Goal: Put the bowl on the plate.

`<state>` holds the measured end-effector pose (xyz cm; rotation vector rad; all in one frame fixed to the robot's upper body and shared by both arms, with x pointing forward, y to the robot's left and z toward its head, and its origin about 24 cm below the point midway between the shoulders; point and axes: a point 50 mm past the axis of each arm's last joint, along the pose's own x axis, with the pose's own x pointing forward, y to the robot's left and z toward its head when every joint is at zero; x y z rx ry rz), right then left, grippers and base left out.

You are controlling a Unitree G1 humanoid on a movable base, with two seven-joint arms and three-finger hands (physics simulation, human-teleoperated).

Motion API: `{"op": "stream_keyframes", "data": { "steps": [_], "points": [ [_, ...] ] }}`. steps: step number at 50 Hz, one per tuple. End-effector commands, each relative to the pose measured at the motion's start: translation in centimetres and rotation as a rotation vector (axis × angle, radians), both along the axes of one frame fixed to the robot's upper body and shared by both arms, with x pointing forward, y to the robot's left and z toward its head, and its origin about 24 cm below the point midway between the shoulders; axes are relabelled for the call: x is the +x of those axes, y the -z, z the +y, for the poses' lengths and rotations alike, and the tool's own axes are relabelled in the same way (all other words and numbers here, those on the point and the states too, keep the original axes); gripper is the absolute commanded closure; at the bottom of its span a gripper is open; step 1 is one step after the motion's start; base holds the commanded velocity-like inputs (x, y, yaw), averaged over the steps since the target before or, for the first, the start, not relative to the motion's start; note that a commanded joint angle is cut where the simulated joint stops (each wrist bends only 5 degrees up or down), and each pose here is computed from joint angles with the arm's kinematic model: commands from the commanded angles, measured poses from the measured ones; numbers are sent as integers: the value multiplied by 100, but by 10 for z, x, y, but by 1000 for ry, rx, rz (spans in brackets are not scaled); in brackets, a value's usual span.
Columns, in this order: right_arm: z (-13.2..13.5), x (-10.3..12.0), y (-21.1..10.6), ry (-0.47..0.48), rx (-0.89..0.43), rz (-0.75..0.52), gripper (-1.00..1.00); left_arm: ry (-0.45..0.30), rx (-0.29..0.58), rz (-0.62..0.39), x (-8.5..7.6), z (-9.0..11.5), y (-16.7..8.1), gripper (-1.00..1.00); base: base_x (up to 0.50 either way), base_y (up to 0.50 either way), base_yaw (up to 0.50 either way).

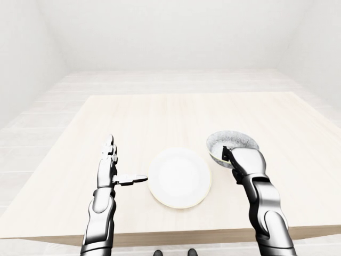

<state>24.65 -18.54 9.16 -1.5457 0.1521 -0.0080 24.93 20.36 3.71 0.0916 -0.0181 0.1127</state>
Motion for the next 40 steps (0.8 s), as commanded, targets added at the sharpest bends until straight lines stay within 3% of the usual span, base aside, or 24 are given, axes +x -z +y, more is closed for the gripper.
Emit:
{"op": "stream_keyframes", "data": {
  "steps": [1, 19, 30, 31, 40],
  "points": [
    [21, -1, -5, -46, -18, -69, 69, 0, 4, 3, 0, 0, 1, -100, 0, 0, 0],
    [64, -5, 2, -164, -12, -126, 65, 3, 4, 7, 1, -1, 2, -100, 0, 0, 0],
    [64, -5, 2, -169, -13, -126, 65, 3, 4, 7, 1, -1, 2, -100, 0, 0, 0],
    [89, -6, 4, -239, -14, -167, 69, 4, 6, 5, 1, -1, 1, -100, 0, 0, 0],
    [89, -6, 5, -245, -16, -164, 69, 4, 6, 5, 1, -1, 1, -100, 0, 0, 0]
  ]
}}
